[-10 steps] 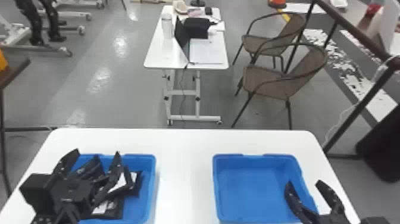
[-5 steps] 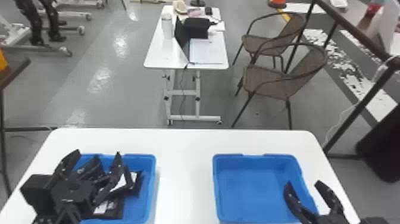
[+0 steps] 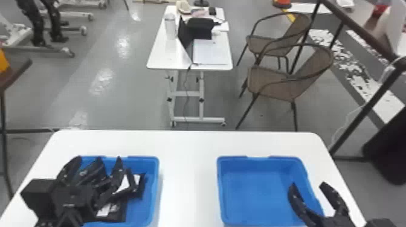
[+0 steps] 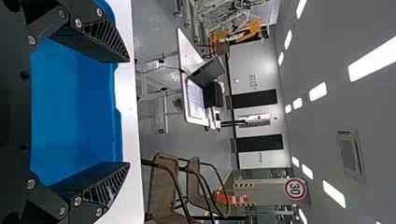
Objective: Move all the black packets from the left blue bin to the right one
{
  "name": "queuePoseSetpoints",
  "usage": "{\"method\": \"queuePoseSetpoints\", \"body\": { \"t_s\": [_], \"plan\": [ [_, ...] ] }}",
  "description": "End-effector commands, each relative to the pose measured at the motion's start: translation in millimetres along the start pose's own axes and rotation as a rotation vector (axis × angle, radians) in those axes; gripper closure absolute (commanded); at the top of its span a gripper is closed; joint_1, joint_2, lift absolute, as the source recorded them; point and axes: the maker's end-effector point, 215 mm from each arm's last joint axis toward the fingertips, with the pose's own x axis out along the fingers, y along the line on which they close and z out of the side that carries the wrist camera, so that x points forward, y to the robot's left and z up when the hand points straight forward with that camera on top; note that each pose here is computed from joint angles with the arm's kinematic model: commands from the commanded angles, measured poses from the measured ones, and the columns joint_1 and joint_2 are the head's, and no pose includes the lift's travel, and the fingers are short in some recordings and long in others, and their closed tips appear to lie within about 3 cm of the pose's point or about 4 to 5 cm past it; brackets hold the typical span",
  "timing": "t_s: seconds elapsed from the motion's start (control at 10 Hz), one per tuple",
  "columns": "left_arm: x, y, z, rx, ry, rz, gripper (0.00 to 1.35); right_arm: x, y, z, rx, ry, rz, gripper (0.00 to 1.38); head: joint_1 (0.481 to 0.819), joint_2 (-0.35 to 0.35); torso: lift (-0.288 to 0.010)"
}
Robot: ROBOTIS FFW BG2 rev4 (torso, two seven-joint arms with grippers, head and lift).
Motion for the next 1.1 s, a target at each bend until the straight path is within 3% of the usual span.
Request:
{"method": "queuePoseSetpoints", "body": {
  "t_s": [0.0,0.3,0.7,1.0],
  "plan": [
    [3,10,-9,-0.01,0.029,0.017,0.13,0,4,-3,0.017,0.002,-0.003,0.24,0.695,-0.035,0.0],
    [30,28,-55,-0.05,0.173,-0.003,0.15,1,5,-5,0.026,0.006,-0.001,0.24,0.695,-0.012,0.0],
    [29,51,-117,0.11,0.458,-0.105,0.15,1,8,-10,0.049,0.01,0.002,0.24,0.695,0.005,0.0],
    [28,50,-153,0.165,0.573,-0.195,0.15,3,10,-9,0.054,0.008,0.005,0.24,0.695,0.026,0.0]
  ]
}}
